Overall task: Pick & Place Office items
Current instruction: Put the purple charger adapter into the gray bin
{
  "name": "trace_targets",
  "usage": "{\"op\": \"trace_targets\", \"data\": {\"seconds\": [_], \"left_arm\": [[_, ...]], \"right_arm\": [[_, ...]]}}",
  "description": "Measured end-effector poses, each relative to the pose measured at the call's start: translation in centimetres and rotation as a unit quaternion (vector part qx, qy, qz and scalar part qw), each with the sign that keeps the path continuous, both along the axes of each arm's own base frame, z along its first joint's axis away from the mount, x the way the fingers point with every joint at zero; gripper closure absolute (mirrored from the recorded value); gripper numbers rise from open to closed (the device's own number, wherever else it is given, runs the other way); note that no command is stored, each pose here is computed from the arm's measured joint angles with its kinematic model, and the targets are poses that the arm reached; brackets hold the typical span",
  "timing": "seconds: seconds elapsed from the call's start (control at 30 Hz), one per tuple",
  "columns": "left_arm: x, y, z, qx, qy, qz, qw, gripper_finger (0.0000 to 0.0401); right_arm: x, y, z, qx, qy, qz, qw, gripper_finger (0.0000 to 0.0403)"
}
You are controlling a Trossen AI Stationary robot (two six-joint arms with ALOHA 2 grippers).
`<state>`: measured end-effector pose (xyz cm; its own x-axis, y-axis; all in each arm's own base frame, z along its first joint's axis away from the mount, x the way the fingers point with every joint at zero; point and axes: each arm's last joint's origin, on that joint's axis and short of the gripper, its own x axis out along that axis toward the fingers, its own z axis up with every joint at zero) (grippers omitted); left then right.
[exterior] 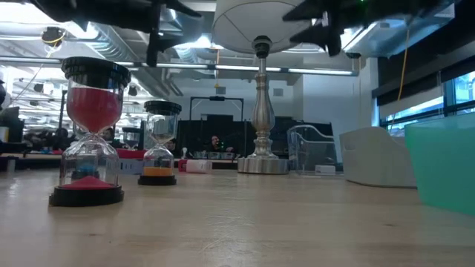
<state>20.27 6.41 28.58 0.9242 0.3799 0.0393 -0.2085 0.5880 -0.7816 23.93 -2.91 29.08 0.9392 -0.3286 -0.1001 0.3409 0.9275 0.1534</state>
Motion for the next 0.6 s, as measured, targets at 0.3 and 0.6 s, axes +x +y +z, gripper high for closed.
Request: {"op": "trace_targets", "data": {"seconds": [0.3,0.6], "left_arm": [[2.3,-1.1,-1.6,-0.026,0.015,-0.067,0.997,0.0188],[3.5,-2.5,-2.6,0.021,0.039,-0.230,0.972,0.0188]], "right_arm": [[3.9,-0.1,3.3,-0.090,0.016,0.082,0.992,0.0064],[7.5,0.0,3.5,-0.140,0.105,0.186,0.967,0.0064]]}}
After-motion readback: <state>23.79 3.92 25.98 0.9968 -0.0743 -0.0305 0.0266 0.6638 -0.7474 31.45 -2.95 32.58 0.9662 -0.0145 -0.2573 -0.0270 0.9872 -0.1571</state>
